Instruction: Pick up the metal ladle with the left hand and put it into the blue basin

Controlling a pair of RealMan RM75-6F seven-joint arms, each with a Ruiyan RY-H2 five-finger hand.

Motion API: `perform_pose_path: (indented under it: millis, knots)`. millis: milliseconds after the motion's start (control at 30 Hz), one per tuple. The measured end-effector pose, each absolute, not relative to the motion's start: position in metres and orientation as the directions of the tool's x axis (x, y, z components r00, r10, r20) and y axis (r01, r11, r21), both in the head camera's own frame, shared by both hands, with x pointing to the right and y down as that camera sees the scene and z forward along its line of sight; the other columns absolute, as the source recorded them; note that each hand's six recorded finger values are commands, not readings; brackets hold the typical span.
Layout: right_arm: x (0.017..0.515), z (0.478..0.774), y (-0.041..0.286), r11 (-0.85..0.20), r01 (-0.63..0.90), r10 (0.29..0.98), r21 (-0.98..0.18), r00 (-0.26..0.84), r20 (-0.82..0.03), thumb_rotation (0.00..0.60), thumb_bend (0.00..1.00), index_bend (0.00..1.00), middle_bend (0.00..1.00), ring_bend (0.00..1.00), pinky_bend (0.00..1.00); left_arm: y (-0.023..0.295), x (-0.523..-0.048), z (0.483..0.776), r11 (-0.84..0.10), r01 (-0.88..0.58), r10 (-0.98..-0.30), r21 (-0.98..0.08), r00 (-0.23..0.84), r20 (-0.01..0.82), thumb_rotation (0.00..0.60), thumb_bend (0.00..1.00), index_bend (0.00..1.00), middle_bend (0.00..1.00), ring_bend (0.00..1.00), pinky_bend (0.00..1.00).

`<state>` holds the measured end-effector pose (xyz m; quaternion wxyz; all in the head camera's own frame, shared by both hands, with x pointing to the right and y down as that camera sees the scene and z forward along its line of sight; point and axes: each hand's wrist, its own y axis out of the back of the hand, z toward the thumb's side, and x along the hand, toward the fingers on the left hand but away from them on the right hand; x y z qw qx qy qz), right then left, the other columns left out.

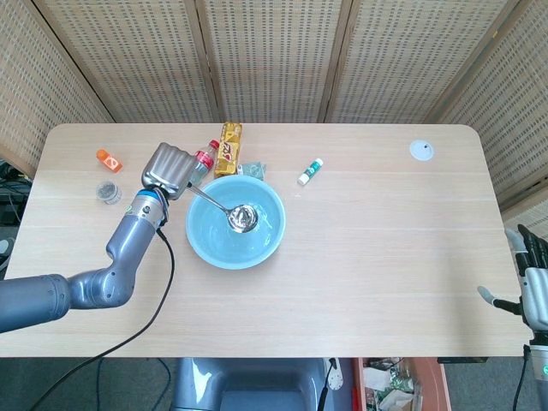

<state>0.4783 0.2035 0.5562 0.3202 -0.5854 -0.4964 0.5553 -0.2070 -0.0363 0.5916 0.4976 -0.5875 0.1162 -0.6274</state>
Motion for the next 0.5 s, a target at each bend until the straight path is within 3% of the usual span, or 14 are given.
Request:
perform_pose_path:
  millis: [500]
  knots:
    - [0.478, 0.555, 0.204, -0.299, 0.226, 0.938, -0.927, -0.109, -0.329, 0.600, 0.00, 0.00, 0.00, 0.00, 0.00, -0.039, -0.204, 0.578, -0.481, 0.484, -0.772, -0.731, 0.162, 0.615, 0.600, 0.58, 0.93, 0.99, 0.91, 0.97]
